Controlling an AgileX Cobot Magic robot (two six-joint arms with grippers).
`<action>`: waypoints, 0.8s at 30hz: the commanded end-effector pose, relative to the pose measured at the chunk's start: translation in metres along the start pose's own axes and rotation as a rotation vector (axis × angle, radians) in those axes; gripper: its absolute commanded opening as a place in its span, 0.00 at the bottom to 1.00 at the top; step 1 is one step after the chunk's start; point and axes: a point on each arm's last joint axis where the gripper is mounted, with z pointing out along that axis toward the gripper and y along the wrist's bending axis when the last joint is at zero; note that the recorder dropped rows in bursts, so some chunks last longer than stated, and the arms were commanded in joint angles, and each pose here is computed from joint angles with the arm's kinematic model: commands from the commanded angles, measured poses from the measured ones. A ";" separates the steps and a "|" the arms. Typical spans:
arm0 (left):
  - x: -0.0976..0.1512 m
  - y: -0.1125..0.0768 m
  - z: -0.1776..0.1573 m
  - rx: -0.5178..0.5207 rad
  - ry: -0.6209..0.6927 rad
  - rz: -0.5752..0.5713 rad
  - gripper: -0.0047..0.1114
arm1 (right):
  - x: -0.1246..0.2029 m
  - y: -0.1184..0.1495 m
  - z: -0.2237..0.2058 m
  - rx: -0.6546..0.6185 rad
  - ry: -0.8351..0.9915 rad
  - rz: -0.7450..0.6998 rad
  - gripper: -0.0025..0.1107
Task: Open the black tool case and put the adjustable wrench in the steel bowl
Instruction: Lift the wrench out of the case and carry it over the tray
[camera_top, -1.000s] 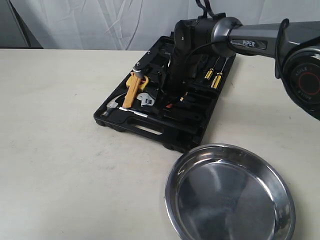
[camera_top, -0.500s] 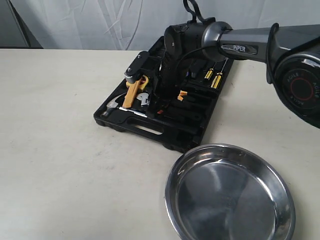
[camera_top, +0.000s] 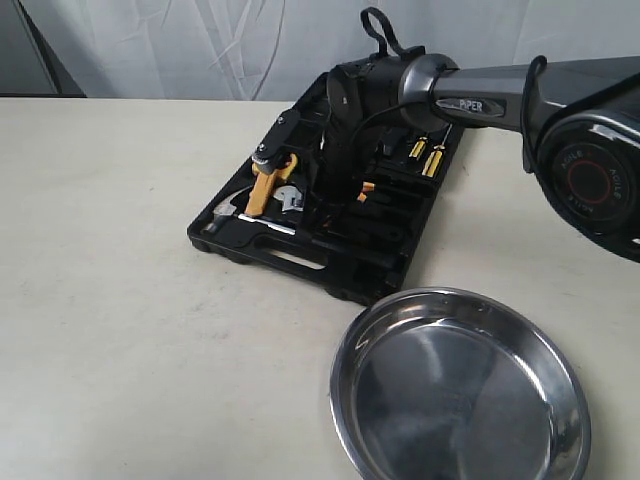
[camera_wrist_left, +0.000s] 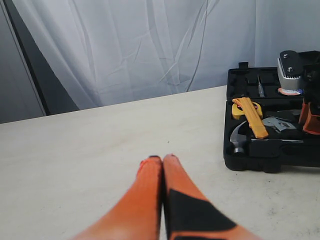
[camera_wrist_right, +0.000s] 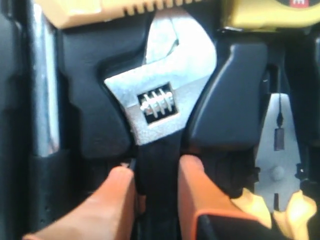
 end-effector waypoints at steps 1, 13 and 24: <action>-0.001 0.000 0.000 0.004 -0.005 -0.002 0.04 | 0.014 0.005 0.018 -0.058 0.107 -0.007 0.06; -0.001 0.000 0.000 0.004 -0.005 -0.002 0.04 | -0.006 -0.002 -0.041 0.009 -0.048 0.063 0.01; -0.001 0.000 0.000 0.004 -0.005 -0.002 0.04 | -0.007 -0.001 -0.069 0.006 -0.052 0.119 0.01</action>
